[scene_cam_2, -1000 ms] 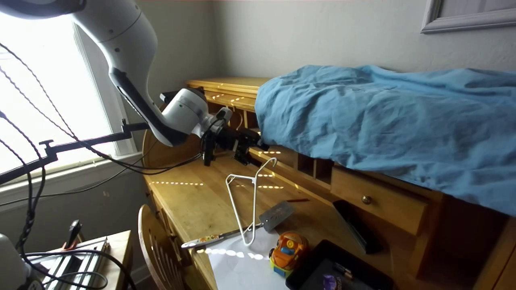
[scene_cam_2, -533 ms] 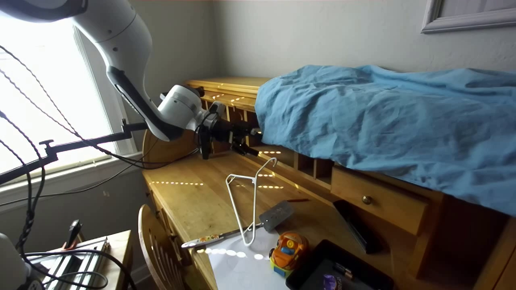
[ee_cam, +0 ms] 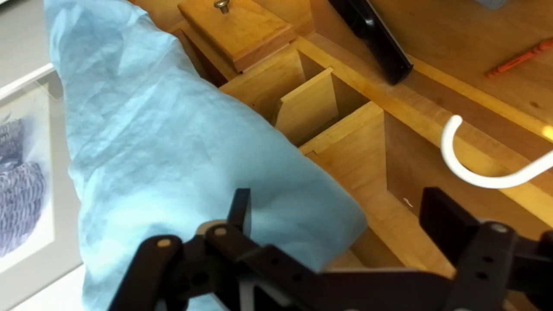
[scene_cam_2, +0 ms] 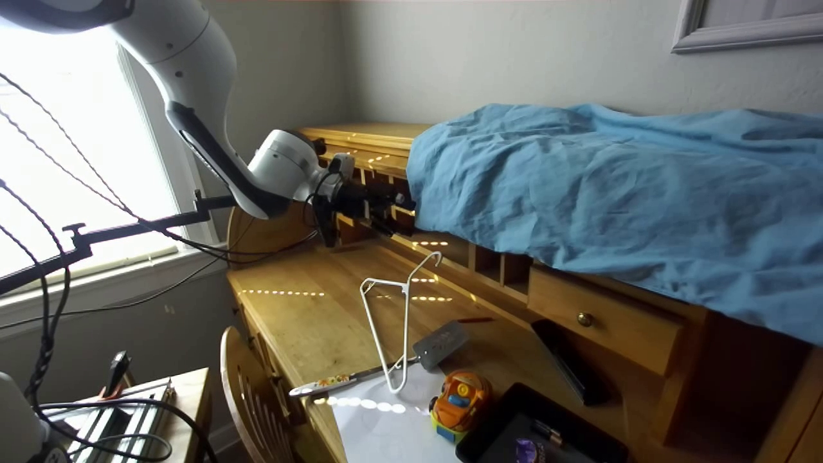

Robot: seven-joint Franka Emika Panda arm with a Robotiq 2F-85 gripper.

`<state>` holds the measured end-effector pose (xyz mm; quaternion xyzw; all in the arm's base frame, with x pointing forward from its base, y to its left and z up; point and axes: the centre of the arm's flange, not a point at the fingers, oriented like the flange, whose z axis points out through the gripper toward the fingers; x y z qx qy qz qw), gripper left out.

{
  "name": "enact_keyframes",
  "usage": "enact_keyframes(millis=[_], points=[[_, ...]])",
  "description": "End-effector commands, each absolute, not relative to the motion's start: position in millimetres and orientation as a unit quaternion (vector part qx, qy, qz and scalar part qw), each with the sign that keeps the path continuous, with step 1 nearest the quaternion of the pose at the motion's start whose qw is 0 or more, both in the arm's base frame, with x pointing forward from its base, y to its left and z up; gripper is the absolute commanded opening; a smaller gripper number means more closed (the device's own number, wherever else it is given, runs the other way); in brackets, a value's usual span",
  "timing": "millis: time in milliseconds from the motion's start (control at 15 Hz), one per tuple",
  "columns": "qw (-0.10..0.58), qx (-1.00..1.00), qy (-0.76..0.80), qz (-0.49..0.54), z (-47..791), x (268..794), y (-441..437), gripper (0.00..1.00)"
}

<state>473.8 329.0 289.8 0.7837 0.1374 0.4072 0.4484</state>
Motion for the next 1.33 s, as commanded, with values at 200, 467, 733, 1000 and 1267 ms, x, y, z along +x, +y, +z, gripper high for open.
enact_keyframes(millis=[200,467,733,1000,1267], points=[[0.451,0.767,0.111,0.442,305,477,321,0.72],[0.448,0.767,0.106,0.447,307,476,321,0.43],[0.436,0.776,0.097,0.445,307,469,319,0.16],[0.425,0.788,0.07,0.44,308,453,309,0.0],[0.414,0.793,0.018,0.446,323,435,291,0.01]])
